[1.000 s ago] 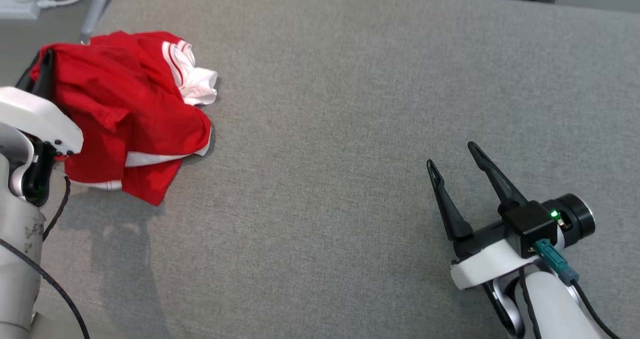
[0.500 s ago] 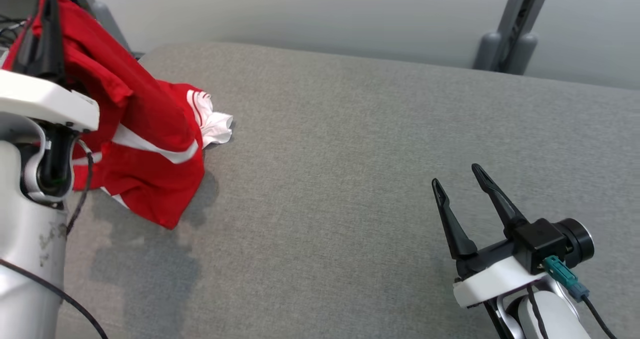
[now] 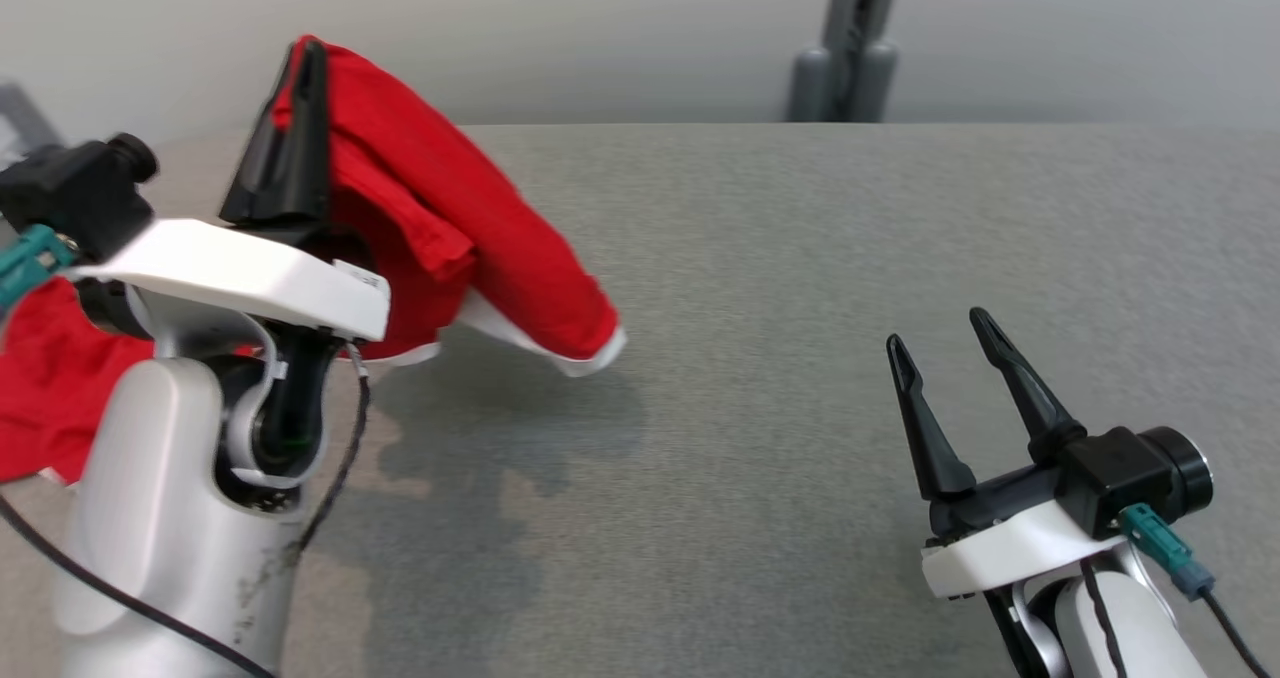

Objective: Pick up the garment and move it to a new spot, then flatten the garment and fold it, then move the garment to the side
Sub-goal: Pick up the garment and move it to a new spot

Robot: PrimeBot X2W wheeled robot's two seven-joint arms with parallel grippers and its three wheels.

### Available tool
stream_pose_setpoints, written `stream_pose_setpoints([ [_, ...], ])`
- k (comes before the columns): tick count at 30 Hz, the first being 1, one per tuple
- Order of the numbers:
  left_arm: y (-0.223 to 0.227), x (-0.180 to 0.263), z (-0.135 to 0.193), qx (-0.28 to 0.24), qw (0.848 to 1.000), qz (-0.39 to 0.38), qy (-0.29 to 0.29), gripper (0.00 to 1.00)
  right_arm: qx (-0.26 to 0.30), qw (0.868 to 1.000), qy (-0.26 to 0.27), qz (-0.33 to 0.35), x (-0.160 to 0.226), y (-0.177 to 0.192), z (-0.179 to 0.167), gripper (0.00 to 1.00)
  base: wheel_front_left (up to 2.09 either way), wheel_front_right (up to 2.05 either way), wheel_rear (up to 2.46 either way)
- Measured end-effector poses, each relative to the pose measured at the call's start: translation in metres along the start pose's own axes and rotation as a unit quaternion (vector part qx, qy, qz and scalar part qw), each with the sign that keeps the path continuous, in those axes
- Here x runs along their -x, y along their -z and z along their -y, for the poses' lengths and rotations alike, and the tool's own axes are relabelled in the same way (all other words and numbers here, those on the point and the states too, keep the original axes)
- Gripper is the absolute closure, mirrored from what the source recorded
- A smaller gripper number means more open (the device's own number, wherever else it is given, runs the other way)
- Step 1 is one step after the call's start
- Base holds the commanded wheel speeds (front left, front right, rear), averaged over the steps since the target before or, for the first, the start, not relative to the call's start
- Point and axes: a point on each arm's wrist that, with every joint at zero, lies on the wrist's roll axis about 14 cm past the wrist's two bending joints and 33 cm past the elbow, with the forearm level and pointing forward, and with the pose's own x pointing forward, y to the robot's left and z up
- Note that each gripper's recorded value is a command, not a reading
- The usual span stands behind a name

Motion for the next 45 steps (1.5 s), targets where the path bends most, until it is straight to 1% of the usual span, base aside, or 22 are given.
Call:
stream_pose_setpoints([
  [7,0.054,-0.026,0.062,0.066,0.996,-0.031,0.053,1.0,0.018,0.998,0.066,-0.001,0.016,-0.003,0.046,0.0,0.0,0.0,0.0],
  [10,0.072,-0.04,0.08,0.082,0.994,-0.033,0.065,1.0,0.023,0.996,0.089,-0.004,0.023,-0.002,0.063,0.0,0.0,0.0,0.0],
  [13,0.094,-0.051,0.09,0.101,0.992,-0.04,0.06,1.0,0.026,0.993,0.111,-0.014,0.031,0.004,0.077,0.0,0.0,0.0,0.0],
  [17,0.143,-0.049,0.102,0.098,0.989,-0.09,0.063,1.0,0.028,0.99,0.136,-0.03,0.042,0.012,0.093,0.0,0.0,0.0,0.0],
  [20,0.184,-0.037,0.11,0.081,0.984,-0.139,0.073,1.0,0.029,0.988,0.146,-0.038,0.046,0.017,0.1,0.0,0.0,0.0,0.0],
  [21,0.184,-0.037,0.11,0.081,0.984,-0.139,0.073,1.0,0.029,0.988,0.146,-0.038,0.046,0.017,0.1,0.0,0.0,0.0,0.0],
  [23,0.209,-0.024,0.114,0.066,0.979,-0.175,0.081,1.0,0.029,0.988,0.149,-0.04,0.047,0.018,0.102,0.0,0.0,0.0,0.0],
  [24,0.22,-0.016,0.116,0.057,0.975,-0.197,0.087,0.84,0.029,0.988,0.149,-0.039,0.047,0.018,0.102,0.0,0.0,0.0,0.0],
  [25,0.23,-0.008,0.115,0.05,0.971,-0.214,0.09,0.57,0.029,0.988,0.148,-0.039,0.046,0.018,0.101,0.0,0.0,0.0,0.0],
  [26,0.237,-0.002,0.114,0.041,0.969,-0.226,0.092,0.12,0.028,0.988,0.146,-0.038,0.045,0.018,0.1,0.0,0.0,0.0,0.0],
  [27,0.242,0.003,0.114,0.033,0.966,-0.236,0.097,0.0,0.028,0.988,0.145,-0.037,0.044,0.018,0.099,0.0,0.0,0.0,0.0],
  [30,0.242,0.007,0.107,0.025,0.967,-0.238,0.091,0.0,0.025,0.99,0.136,-0.034,0.04,0.017,0.094,0.0,0.0,0.0,0.0],
  [34,0.226,0.005,0.095,0.011,0.974,-0.21,0.079,0.0,0.023,0.992,0.121,-0.031,0.035,0.016,0.084,0.0,0.0,0.0,0.0],
  [37,0.203,0.001,0.085,-0.015,0.981,-0.176,0.077,0.0,0.024,0.993,0.108,-0.028,0.031,0.014,0.075,0.0,0.0,0.0,0.0],
  [41,0.16,-0.003,0.067,-0.042,0.991,-0.115,0.062,0.0,0.023,0.995,0.092,-0.023,0.03,0.009,0.062,0.0,0.0,0.0,0.0],
  [45,0.126,0.01,0.033,-0.085,0.993,-0.077,0.034,0.0,0.024,0.997,0.072,-0.018,0.028,0.005,0.047,0.0,0.0,0.0,0.0],
])
